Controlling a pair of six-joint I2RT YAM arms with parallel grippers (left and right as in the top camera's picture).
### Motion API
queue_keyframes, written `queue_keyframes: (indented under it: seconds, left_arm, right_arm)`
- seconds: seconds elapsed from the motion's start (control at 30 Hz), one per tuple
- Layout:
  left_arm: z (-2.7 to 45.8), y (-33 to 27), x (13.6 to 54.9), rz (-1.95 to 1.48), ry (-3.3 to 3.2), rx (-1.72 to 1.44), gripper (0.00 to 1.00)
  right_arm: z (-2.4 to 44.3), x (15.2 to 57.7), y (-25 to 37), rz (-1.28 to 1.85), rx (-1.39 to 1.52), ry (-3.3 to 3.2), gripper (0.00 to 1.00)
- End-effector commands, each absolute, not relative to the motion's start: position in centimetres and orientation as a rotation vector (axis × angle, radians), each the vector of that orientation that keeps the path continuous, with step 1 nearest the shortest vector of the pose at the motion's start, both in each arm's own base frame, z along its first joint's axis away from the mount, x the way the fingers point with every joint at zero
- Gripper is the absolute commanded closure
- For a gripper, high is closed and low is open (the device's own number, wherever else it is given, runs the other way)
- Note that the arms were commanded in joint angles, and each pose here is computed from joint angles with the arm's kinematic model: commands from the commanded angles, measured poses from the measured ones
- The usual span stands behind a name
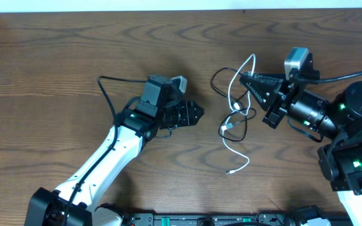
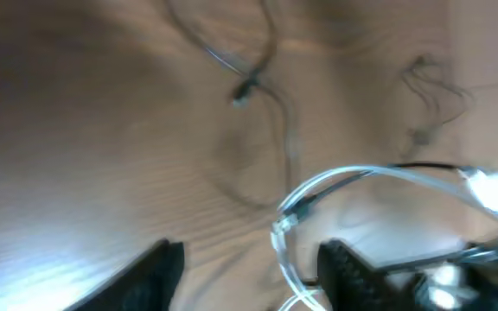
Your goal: Untangle cables
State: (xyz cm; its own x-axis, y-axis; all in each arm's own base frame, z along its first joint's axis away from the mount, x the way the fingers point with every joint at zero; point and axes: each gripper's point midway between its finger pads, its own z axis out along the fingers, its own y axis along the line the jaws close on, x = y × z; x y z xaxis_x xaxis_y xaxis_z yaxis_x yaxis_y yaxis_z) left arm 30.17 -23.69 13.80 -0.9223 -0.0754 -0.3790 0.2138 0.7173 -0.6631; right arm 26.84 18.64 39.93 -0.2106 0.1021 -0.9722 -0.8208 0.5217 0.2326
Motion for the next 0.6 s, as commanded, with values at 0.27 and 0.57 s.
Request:
queue_keyframes:
  seconds: [0.27,0.57]
  left_arm:
    - [22.0,-29.1,27.6,-1.531,2.100,0.648,0.30]
    - [22.4,-30.5,26.0,-1.547,2.051,0.756,0.31]
  right_arm:
    - [40.1,27.5,18.4,0.951,-0.597,1.572,0.99]
    - [40.1,27.5,18.4,0.951,-0.597,1.573,0.99]
